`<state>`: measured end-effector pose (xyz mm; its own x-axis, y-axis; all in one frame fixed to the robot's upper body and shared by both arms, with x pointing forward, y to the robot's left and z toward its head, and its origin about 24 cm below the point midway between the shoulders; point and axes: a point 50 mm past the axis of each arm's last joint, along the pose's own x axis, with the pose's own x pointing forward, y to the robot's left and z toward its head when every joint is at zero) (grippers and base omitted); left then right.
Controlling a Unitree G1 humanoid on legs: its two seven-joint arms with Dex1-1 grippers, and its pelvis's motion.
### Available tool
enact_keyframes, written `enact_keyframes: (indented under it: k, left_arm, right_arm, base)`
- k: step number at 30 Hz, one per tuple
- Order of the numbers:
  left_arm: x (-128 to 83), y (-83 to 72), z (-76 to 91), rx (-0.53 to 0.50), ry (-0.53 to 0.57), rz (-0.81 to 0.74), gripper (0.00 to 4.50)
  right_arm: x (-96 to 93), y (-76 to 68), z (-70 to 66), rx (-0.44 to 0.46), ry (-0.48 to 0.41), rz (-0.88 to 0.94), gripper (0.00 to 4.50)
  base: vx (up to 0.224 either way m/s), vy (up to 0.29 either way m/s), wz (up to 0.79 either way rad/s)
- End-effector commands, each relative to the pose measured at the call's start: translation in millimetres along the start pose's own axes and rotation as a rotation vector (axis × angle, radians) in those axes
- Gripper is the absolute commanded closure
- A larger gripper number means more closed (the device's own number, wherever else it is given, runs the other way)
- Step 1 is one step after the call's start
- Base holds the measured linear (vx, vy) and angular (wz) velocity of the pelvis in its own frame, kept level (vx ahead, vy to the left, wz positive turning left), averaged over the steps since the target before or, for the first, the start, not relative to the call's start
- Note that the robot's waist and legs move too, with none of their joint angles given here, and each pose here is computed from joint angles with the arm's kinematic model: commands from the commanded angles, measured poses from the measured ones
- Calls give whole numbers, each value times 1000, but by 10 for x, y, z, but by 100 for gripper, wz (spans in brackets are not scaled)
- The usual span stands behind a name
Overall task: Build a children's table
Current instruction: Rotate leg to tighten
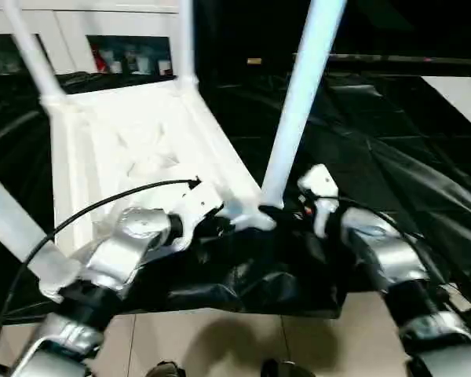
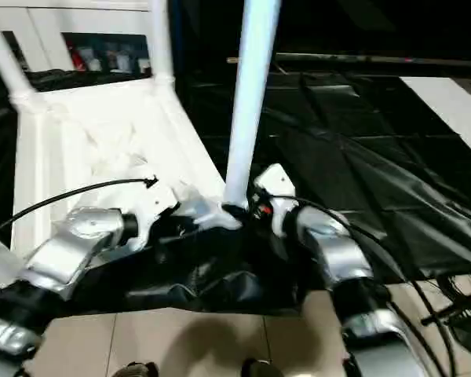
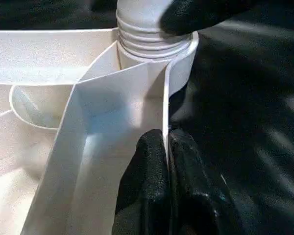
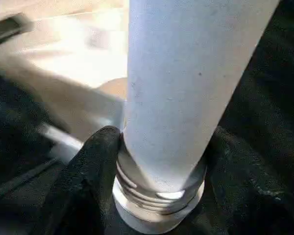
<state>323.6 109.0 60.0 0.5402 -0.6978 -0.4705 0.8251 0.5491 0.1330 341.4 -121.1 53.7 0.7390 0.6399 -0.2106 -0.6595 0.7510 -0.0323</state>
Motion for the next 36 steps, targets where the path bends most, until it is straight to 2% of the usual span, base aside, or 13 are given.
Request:
enact_keyframes:
  k: [1, 4, 8, 9, 10, 13, 16, 19, 21, 24, 27, 28, 36]
  left_arm:
    - [92, 14, -72, -102, -4, 103, 450]
    - [257, 66, 56, -146, -18, 246, 450]
    - [427, 60, 212, -118, -20, 308, 450]
    - [427, 60, 212, -118, -20, 308, 450]
    - [442, 40, 240, -104, -33, 284, 450]
    - [440, 8, 254, -86, -58, 236, 450]
    - [437, -11, 252, -73, -71, 203, 450]
    - [372, -14, 181, -38, -77, 117, 450]
    - [360, -17, 176, -28, -81, 101, 450]
    - [269, -9, 119, -2, -74, 33, 450]
    - [163, -8, 64, 22, -67, -34, 450]
    - [87, -2, 36, 40, -74, -74, 450]
    - [-114, -19, -43, 70, -73, -188, 450]
  right_arm:
    - [-26, -82, -255, 96, 107, -194, 213]
    - [142, 70, -299, 169, 121, -305, 226]
    - [431, 390, -179, 192, 92, -269, 226]
    - [431, 390, -179, 192, 92, -269, 226]
    - [451, 416, -120, 213, 51, -219, 173]
    - [429, 354, -66, 224, 19, -223, 174]
    - [412, 309, -40, 212, 5, -231, 147]
    - [294, 127, 96, 135, -68, -208, 134]
    - [273, 109, 103, 122, -69, -198, 134]
    - [128, 19, 130, 28, -63, -126, 134]
    - [-50, -48, 138, -49, -50, -52, 134]
    - [-193, -101, 130, -72, -37, -10, 114]
    - [-475, -118, 123, -108, 13, 106, 57]
  base:
    - [0, 0, 0]
    - [0, 0, 0]
    - [0, 0, 0]
    - [-68, -27, 14]
    - [32, -131, 18]
    - [94, -67, -13]
    - [58, 8, -19]
    - [0, 0, 0]
    - [0, 0, 0]
    - [0, 0, 0]
    - [0, 0, 0]
    - [0, 0, 0]
    - [0, 0, 0]
